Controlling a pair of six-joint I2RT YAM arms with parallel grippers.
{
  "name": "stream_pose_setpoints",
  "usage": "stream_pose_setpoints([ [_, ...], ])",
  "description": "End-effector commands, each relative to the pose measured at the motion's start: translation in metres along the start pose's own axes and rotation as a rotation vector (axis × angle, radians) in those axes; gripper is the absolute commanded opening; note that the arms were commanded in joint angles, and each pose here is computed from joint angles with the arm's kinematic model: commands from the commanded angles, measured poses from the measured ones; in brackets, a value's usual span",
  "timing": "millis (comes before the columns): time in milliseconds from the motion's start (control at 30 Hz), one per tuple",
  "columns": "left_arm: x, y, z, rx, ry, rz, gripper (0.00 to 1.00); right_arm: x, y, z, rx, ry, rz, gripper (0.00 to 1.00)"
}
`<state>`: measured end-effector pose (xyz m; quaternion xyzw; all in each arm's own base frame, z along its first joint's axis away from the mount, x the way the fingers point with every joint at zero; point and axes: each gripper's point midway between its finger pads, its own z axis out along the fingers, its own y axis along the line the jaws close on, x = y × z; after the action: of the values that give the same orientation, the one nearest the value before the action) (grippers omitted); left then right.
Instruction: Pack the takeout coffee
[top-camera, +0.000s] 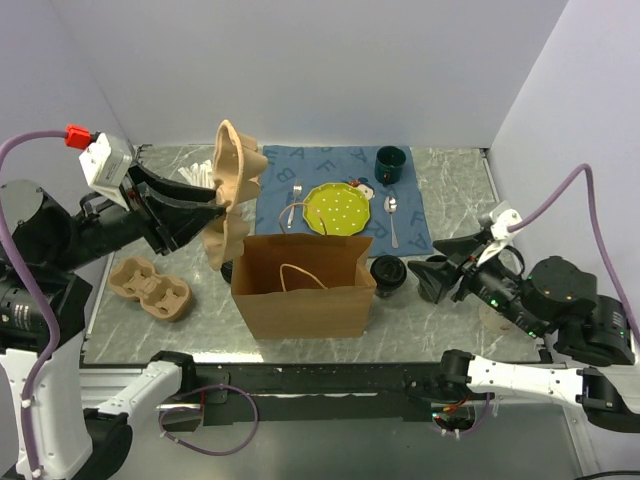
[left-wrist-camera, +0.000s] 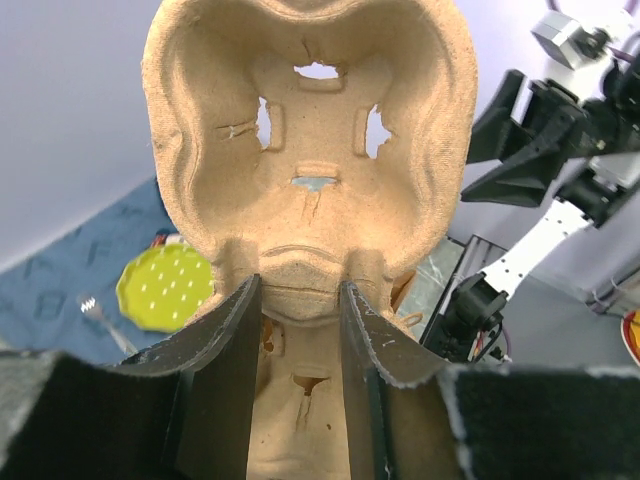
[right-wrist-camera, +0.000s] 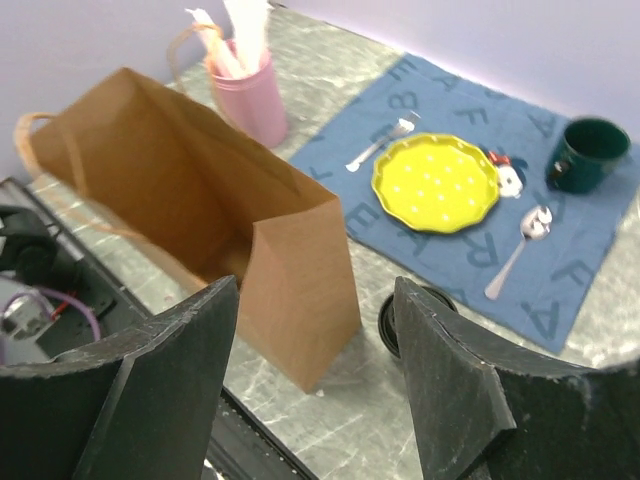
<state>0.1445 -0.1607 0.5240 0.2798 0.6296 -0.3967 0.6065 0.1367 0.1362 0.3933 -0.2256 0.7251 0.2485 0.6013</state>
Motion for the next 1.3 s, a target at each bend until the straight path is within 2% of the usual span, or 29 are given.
stream_pose_setpoints([
  [0,-0.009,-0.007,0.012,0.133,-0.028,0.106,0.21,-0.007,0.002,-0.011,-0.052,-0.015,-0.024,0.71],
  [33,-0.004,0.0,0.017,0.138,-0.005,0.096,0.21,-0.005,0.002,-0.012,-0.05,-0.013,-0.019,0.71],
  [167,0.008,0.01,0.023,0.131,0.076,0.205,0.21,-0.002,0.003,-0.016,-0.068,-0.029,0.008,0.71],
  [300,0.019,0.015,0.032,0.147,0.109,0.26,0.24,0.003,0.003,-0.006,-0.043,-0.006,-0.013,0.71],
  [467,0.047,0.004,0.043,0.252,0.147,0.288,0.2,-0.014,0.007,0.009,0.039,0.083,0.04,0.69],
  [633,0.069,-0.005,0.051,0.307,0.169,0.304,0.2,-0.021,0.022,0.02,0.047,0.164,0.115,0.69],
  [800,0.077,-0.022,0.054,0.384,0.178,0.291,0.2,0.001,0.031,0.029,0.073,0.263,0.215,0.7],
  [1033,0.102,-0.03,0.052,0.421,0.263,0.299,0.2,0.022,0.032,0.045,0.091,0.328,0.309,0.71],
  [1267,0.116,-0.023,0.054,0.402,0.313,0.328,0.2,0.037,0.03,0.067,0.112,0.384,0.318,0.72],
])
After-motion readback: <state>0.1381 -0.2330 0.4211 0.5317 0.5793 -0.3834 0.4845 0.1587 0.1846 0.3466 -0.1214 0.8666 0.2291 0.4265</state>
